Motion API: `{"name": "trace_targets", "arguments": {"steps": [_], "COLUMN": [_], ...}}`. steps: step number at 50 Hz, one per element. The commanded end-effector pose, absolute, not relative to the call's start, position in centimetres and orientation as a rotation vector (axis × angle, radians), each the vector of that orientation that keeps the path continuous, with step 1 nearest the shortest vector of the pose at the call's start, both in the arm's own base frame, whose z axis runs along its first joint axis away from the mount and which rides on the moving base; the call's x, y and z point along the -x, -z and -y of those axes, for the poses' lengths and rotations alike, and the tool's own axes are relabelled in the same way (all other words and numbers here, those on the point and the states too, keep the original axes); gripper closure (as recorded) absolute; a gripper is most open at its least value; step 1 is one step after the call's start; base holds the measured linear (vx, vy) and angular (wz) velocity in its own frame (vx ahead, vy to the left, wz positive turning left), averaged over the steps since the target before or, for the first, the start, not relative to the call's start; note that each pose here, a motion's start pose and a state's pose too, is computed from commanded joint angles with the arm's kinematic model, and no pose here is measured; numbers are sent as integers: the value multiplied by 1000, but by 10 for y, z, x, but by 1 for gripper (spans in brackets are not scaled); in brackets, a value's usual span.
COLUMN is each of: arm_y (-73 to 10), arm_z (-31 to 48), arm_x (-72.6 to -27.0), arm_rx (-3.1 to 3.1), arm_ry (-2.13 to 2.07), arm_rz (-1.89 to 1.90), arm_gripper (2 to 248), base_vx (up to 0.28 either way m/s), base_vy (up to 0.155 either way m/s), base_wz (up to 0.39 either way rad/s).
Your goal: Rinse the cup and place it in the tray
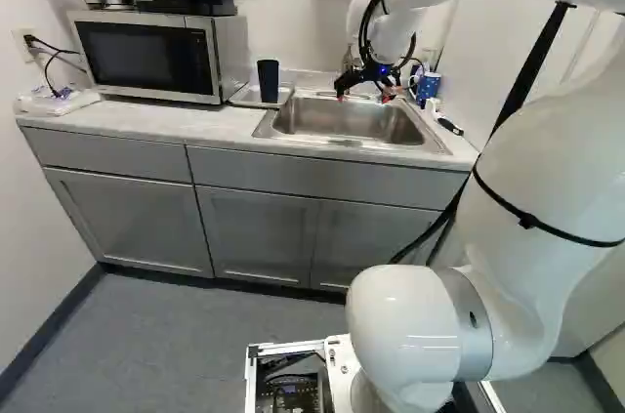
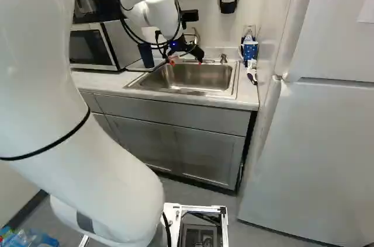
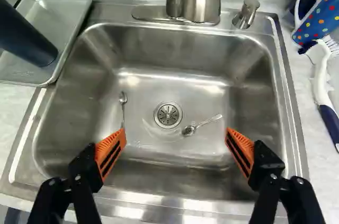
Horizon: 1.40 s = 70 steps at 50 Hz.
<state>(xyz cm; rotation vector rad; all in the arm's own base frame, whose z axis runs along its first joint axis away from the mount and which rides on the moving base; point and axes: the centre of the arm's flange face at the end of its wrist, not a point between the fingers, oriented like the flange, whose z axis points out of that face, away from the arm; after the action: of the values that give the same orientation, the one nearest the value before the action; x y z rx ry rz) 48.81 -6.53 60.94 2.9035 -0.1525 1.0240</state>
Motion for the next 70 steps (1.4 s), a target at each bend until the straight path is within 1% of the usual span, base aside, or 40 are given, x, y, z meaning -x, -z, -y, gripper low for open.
{"name": "trace_targets", "arguments": {"steps": [36,70], "arm_y": [-609,-609], "arm_z": [65,65], "arm_x": [-488,-488], "arm_rx": [-2903,-2903], "arm_ry": [-1024,-1024], "arm_rz": [152,152], "arm_gripper": [3,3], "base_vx": [1,-52], "base_vy": [0,39], "base_wz": [5,-3]}}
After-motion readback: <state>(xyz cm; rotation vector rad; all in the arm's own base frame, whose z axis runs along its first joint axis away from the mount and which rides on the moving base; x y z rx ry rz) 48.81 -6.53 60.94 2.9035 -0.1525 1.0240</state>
